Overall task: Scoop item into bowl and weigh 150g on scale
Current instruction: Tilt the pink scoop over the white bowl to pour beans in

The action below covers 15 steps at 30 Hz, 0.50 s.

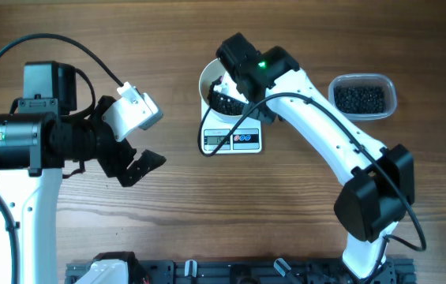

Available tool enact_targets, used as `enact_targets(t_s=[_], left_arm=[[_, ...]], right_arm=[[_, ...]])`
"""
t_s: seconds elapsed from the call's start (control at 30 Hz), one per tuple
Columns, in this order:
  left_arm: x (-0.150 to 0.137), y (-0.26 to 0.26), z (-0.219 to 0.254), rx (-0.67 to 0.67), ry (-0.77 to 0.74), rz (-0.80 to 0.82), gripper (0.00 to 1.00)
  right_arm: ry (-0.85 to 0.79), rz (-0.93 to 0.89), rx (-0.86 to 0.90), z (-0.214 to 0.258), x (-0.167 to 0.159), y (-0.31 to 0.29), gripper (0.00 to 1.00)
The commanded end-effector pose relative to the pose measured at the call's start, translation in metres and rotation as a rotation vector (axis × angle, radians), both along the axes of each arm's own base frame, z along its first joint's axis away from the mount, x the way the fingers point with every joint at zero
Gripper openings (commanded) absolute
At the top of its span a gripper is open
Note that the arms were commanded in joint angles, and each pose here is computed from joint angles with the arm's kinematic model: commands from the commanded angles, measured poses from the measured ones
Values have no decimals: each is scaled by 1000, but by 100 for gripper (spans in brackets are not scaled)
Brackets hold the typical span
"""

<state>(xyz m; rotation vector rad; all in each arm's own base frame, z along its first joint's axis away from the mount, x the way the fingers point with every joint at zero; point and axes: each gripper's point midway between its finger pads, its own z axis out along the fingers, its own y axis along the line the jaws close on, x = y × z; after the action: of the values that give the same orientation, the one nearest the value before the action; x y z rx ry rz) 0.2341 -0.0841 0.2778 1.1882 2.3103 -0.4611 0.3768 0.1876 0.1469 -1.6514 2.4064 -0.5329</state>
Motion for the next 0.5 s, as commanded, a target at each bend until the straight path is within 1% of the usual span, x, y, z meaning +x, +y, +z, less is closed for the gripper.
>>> enact_targets(t_s=[0.0, 0.07, 0.2, 0.3, 0.47], left_arm=[[0, 0, 7, -4, -28, -5, 100], [0, 0, 7, -4, -28, -5, 100], [0, 0, 7, -4, -28, -5, 100], [0, 0, 7, -4, -28, -5, 100], [0, 0, 7, -4, -28, -5, 100]], right_arm=[[-92, -2, 84, 50, 7, 9, 4], [-117, -3, 91, 68, 6, 7, 4], [-222, -12, 102, 109, 14, 2, 4], [-281, -12, 186, 132, 24, 10, 4], [-301, -10, 271, 135, 45, 11, 4]])
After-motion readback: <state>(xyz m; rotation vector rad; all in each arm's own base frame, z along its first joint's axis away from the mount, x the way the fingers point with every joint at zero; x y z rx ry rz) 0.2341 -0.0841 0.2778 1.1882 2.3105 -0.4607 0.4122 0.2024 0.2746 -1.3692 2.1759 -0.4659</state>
